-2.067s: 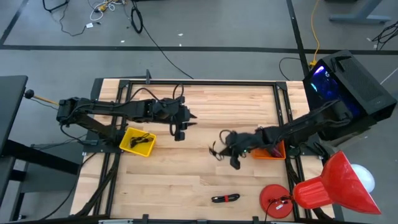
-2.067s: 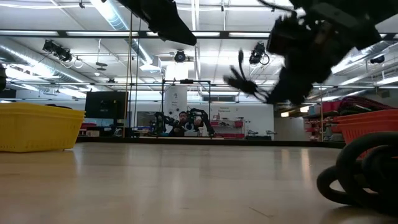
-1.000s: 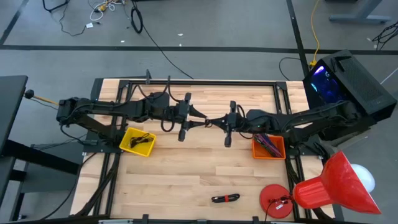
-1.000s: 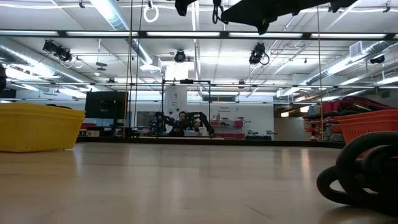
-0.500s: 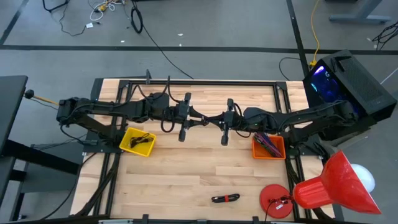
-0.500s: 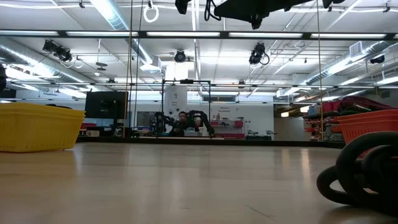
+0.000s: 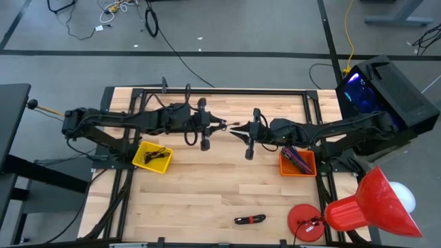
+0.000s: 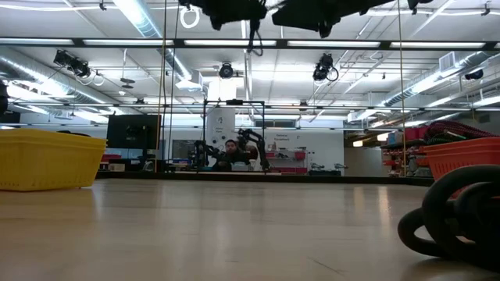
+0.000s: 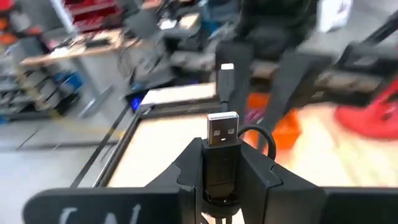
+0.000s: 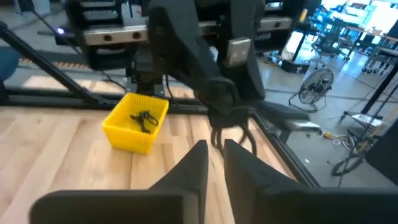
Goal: Pick & Place USB Port
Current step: Put the black charger cable into the yellow basket
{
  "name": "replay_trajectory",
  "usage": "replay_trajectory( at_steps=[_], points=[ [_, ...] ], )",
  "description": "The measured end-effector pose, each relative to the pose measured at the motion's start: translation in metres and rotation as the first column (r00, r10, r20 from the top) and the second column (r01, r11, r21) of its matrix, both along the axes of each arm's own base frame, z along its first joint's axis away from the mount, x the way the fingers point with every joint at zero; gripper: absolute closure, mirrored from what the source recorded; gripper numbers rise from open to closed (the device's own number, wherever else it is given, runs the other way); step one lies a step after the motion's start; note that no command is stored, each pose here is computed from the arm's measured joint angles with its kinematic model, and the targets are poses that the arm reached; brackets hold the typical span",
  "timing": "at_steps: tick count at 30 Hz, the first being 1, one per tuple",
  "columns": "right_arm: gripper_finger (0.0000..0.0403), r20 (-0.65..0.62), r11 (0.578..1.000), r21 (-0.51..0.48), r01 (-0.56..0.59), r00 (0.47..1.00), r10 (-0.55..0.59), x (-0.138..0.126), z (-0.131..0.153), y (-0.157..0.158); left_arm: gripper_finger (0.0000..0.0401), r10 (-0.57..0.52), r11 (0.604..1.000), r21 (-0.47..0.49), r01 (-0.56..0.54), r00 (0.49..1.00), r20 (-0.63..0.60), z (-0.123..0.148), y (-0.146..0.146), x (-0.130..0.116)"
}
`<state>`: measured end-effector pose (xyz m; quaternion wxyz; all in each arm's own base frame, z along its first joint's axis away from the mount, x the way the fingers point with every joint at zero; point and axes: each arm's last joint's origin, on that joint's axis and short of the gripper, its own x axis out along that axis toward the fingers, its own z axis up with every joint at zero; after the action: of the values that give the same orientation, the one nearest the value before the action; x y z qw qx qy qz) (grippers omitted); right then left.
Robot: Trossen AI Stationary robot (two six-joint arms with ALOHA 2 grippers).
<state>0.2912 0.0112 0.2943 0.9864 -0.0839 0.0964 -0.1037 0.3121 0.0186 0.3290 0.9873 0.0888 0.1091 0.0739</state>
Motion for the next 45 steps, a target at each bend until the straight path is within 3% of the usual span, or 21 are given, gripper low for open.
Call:
replay_trajectory(
  at_steps=[4,9,13,15,19,29,32,41,45],
  points=[
    [0.0329,-0.010,1.000,-0.004,0.012,1.000,-0.012,-0.004,0.003,-0.002,0.0336,0.064,0.998,0.013,-0.064,0.997,-0.040,0.000,0.001,-0.006],
    [0.0310,-0.041,0.997,-0.002,0.073,0.996,-0.073,-0.013,0.005,-0.008,0.0336,0.172,0.984,-0.011,-0.179,0.959,-0.224,-0.013,0.003,-0.020],
    [0.0303,-0.091,0.989,-0.013,0.144,0.985,-0.145,-0.022,0.006,-0.014,0.0336,0.310,0.943,0.028,-0.332,0.844,-0.438,-0.029,-0.001,-0.041],
    [0.0301,-0.105,0.986,-0.013,0.167,0.980,-0.168,-0.025,0.006,-0.016,0.0336,0.344,0.924,0.053,-0.380,0.761,-0.550,-0.037,-0.007,-0.056],
    [0.0300,-0.133,0.983,-0.017,0.180,0.974,-0.181,-0.028,0.005,-0.020,0.0336,0.357,0.894,0.062,-0.443,0.624,-0.695,-0.047,-0.018,-0.079],
    [0.0300,-0.188,0.972,0.007,0.235,0.955,-0.230,-0.031,-0.011,-0.032,0.0336,0.315,0.815,0.075,-0.575,0.330,-0.890,-0.054,-0.050,-0.126],
    [0.0300,-0.201,0.970,0.014,0.242,0.951,-0.234,-0.032,-0.016,-0.034,0.0336,0.282,0.805,0.056,-0.590,0.298,-0.912,-0.055,-0.060,-0.132],
    [0.0300,-0.188,0.975,0.034,0.218,0.960,-0.208,-0.031,-0.015,-0.035,0.0336,0.269,0.796,0.030,-0.605,0.309,-0.912,-0.058,-0.082,-0.139],
    [0.0300,-0.184,0.978,0.057,0.200,0.965,-0.186,-0.031,-0.015,-0.034,0.0336,0.264,0.788,0.066,-0.612,0.239,-0.935,-0.070,-0.084,-0.147]
  ],
)
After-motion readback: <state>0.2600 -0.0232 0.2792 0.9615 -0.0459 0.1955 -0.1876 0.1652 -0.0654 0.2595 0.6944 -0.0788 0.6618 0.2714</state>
